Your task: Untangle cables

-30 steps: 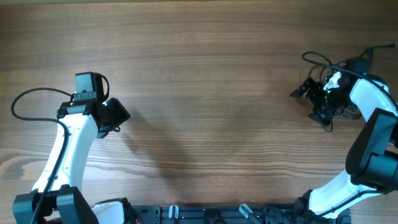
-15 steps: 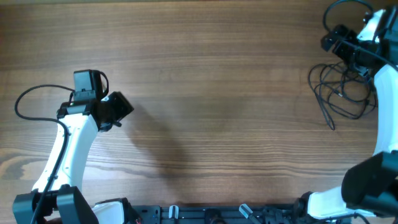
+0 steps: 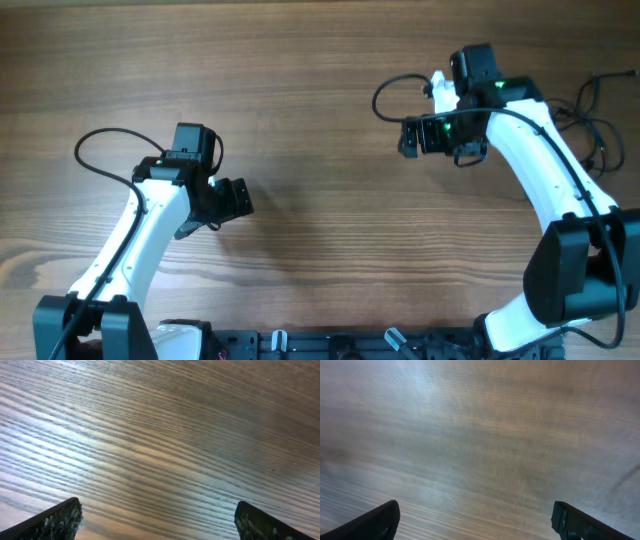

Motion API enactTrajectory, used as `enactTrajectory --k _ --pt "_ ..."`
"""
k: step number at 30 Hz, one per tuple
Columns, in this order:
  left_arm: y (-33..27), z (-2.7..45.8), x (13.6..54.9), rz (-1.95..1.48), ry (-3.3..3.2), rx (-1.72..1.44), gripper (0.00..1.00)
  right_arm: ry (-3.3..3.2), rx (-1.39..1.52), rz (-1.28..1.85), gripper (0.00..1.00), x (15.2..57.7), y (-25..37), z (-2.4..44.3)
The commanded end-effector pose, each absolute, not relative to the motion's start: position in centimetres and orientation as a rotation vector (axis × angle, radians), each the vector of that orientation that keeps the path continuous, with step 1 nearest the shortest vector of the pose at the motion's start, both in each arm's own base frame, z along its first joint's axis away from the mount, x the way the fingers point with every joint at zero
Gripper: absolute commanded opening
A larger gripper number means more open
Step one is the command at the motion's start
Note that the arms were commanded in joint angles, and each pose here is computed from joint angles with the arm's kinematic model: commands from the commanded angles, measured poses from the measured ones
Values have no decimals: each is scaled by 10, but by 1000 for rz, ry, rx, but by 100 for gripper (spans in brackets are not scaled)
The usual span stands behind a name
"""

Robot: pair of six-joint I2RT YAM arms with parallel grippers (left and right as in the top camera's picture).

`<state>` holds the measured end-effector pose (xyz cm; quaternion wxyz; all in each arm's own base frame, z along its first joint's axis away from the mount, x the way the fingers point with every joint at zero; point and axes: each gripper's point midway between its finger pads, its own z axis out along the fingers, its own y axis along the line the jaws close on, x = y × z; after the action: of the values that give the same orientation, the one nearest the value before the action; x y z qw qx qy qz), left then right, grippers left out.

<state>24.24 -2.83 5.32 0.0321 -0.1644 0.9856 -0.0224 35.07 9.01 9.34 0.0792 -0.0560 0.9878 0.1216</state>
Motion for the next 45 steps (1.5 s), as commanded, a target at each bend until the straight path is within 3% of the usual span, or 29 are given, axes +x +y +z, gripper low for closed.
enactTrajectory --k 1,7,11,14,20,28,39,45 --pt "-25 45 230 -42 3038 -501 100 2944 -120 381 100 328 88 80" --pt "-37 53 220 -259 2718 -406 100 2597 -144 388 100 287 81 100" --pt "-36 117 218 -351 2381 -371 100 2302 40 365 100 253 61 140" --pt "-36 137 217 -373 2281 -350 100 2195 27 376 100 246 60 161" --pt "-36 138 216 -374 2278 -349 100 2228 31 373 100 247 60 153" --pt "-36 136 214 -372 2285 -351 100 2415 52 353 100 249 61 109" --pt "-36 136 215 -372 2285 -351 100 2059 11 388 100 234 59 190" --pt "-36 136 215 -372 2285 -351 100 1877 -36 317 100 227 50 200"
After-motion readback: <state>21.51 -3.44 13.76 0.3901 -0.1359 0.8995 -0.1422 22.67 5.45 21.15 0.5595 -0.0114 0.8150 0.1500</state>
